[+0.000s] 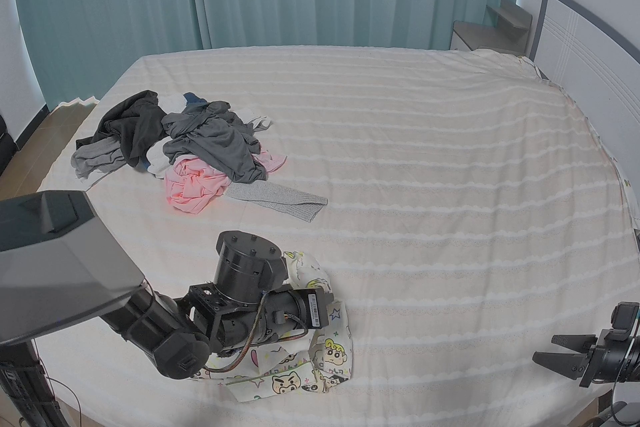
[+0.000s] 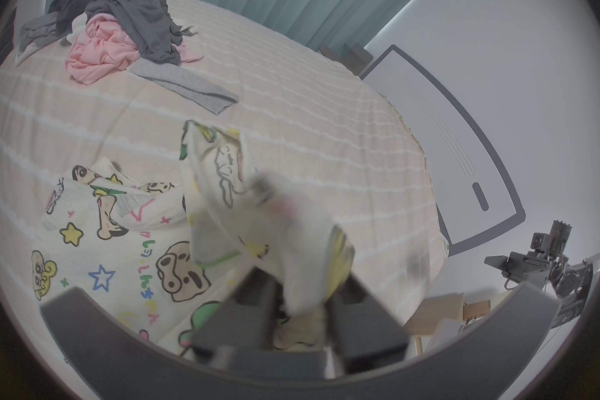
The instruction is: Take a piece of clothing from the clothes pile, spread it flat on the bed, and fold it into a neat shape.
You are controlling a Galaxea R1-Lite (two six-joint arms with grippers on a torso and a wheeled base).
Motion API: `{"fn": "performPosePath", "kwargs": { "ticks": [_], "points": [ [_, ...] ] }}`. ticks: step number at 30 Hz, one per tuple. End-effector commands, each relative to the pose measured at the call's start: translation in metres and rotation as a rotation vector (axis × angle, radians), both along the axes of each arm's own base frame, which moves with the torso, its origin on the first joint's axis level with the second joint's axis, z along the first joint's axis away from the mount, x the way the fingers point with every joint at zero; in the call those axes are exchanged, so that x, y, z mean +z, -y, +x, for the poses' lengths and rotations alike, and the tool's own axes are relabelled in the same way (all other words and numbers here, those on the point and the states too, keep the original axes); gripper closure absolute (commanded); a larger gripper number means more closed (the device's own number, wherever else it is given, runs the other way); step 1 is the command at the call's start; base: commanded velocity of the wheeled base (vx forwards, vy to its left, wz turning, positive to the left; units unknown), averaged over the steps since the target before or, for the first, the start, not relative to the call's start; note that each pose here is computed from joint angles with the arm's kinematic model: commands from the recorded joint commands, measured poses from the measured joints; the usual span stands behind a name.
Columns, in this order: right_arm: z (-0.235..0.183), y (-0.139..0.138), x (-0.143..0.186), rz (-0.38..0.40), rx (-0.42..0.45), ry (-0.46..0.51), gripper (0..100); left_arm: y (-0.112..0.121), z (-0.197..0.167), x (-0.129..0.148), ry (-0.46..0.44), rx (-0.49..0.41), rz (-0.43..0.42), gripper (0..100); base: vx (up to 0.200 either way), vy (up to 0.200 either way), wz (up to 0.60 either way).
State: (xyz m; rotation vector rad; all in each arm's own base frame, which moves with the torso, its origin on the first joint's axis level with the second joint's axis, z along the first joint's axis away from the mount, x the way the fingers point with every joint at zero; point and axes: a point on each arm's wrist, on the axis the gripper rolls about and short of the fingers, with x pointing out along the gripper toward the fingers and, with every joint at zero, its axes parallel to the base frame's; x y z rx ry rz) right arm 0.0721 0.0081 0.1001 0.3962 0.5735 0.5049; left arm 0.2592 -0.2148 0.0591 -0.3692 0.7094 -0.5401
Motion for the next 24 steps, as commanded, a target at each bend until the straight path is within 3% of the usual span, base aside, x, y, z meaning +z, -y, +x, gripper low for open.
{"fn": "performPosePath", "kwargs": {
  "ticks": [1, 8, 14, 19, 24],
  "points": [
    [0.000, 0.000, 0.000, 0.000, 0.000, -0.001, 0, 0.005, -0.001, -0.008, -0.020, -0.007, 0.008, 0, 0.000, 0.000, 0.00],
    [0.001, 0.000, -0.001, 0.000, 0.001, -0.008, 0, 0.011, 0.002, 0.003, -0.014, 0.057, -0.056, 0, 0.000, 0.000, 0.00],
    [0.001, 0.000, -0.001, 0.000, 0.001, -0.006, 0, 0.002, 0.010, 0.010, 0.027, 0.114, -0.072, 0, 0.000, 0.000, 0.00],
    [0.000, 0.000, -0.001, 0.000, 0.001, -0.008, 0, -0.027, 0.027, 0.007, 0.055, 0.202, -0.025, 0, 0.000, 0.000, 0.00],
    [0.003, 0.000, 0.003, 0.002, 0.011, 0.015, 0, -0.052, 0.035, -0.002, 0.061, 0.211, 0.067, 0, 0.000, 0.000, 0.00]
  ]
}}
